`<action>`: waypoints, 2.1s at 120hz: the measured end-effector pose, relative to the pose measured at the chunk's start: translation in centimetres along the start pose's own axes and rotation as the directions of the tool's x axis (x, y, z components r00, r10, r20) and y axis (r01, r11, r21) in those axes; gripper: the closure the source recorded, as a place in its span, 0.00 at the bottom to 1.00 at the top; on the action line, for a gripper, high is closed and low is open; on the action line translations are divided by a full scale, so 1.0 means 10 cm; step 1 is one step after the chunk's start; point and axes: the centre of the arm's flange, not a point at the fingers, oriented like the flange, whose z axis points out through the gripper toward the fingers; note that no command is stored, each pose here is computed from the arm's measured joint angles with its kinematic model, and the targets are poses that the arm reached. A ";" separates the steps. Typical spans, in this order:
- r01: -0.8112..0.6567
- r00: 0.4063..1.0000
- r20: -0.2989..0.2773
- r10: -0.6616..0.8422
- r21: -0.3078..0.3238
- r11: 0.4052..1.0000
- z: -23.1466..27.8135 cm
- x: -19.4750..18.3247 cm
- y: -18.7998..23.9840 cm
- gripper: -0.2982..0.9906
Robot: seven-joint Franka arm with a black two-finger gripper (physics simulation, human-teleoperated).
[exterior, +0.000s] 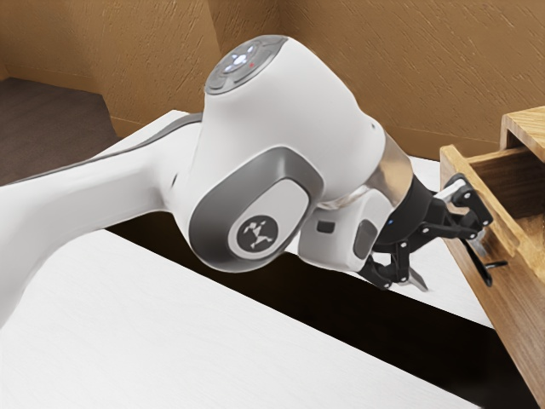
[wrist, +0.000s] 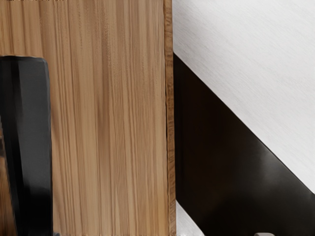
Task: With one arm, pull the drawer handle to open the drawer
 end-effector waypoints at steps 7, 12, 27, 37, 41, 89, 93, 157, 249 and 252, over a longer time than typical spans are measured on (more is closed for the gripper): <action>0.005 1.000 0.006 -0.005 -0.001 1.000 -0.03 0.01 0.03 0.38; 0.006 1.000 0.008 -0.006 -0.001 1.000 -0.05 0.03 0.04 0.38; 0.006 1.000 0.010 -0.006 -0.003 1.000 -0.07 0.09 0.07 0.38; 0.012 1.000 0.011 -0.012 -0.003 1.000 -0.09 0.10 0.09 0.39; 0.015 1.000 0.013 -0.015 -0.003 1.000 -0.10 0.10 0.10 0.38; 0.049 0.998 0.032 -0.049 -0.005 0.999 -0.17 0.00 0.20 0.38; 0.049 0.998 0.035 -0.049 -0.007 0.999 -0.18 0.02 0.22 0.39; 0.080 0.994 0.075 -0.079 -0.015 0.997 -0.35 0.10 0.44 0.38; 0.113 0.989 0.100 -0.111 -0.017 0.993 -0.46 0.24 0.67 0.44; 0.113 0.989 0.101 -0.111 -0.017 0.993 -0.47 0.24 0.68 0.45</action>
